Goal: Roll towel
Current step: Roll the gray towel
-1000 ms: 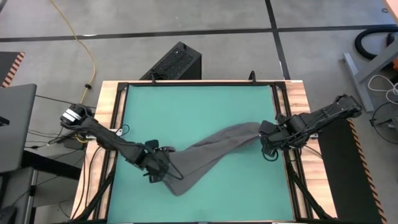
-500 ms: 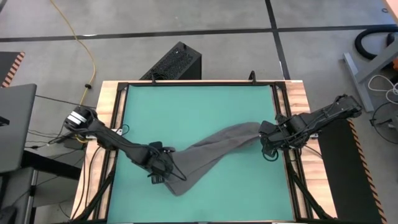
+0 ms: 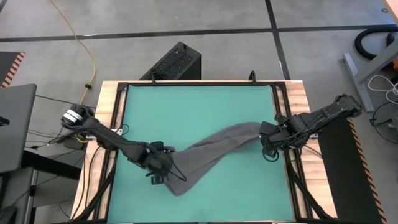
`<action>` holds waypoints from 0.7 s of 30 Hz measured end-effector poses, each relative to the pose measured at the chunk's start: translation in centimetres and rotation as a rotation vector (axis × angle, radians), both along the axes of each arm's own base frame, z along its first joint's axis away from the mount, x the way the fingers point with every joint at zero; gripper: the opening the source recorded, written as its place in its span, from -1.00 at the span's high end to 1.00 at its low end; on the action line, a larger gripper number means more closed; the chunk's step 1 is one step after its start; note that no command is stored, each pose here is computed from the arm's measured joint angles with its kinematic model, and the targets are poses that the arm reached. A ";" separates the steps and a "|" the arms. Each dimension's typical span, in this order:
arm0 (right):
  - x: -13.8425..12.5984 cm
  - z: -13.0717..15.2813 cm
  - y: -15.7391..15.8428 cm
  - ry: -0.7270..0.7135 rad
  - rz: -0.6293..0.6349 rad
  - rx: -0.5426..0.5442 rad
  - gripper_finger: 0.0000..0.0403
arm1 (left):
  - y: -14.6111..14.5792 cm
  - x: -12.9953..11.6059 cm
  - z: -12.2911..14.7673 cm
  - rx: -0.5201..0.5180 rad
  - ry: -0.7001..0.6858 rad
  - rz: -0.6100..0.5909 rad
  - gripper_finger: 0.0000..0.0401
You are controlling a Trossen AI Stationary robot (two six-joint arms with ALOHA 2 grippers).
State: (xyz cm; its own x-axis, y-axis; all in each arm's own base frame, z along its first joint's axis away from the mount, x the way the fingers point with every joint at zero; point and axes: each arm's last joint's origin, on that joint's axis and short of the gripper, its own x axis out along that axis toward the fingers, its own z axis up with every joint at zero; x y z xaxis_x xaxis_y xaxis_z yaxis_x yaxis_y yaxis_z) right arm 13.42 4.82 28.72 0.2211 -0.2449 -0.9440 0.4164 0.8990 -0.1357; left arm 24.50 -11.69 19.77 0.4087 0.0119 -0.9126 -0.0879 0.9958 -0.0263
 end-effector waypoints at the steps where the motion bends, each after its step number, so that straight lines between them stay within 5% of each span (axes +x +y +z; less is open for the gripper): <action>1: 0.0 0.4 0.2 -0.013 0.011 0.007 0.94 | 0.0 -0.2 0.9 -0.004 -0.050 -0.006 0.99; 7: -1.2 5.6 1.6 -0.191 0.153 0.137 0.94 | -0.2 -3.4 9.3 -0.087 -0.561 -0.067 1.00; 13: -3.4 13.3 3.7 -0.495 0.448 0.370 0.94 | -0.8 -8.9 18.1 -0.165 -1.195 -0.288 1.00; 18: -5.4 18.8 5.4 -0.828 0.821 0.511 0.94 | -2.2 -11.9 22.0 -0.098 -1.633 -0.568 1.00; 21: -6.5 20.7 6.2 -0.933 1.003 0.527 0.94 | -3.0 -12.6 23.2 0.008 -1.757 -0.644 1.00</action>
State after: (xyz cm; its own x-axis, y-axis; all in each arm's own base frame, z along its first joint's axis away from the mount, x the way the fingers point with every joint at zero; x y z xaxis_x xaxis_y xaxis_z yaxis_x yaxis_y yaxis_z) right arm 6.94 10.98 49.40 0.6537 0.6964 -0.2961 -0.6485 0.7172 0.2550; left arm 11.90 -14.70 42.99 0.7031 -0.5047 0.5009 0.3716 0.8614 0.3463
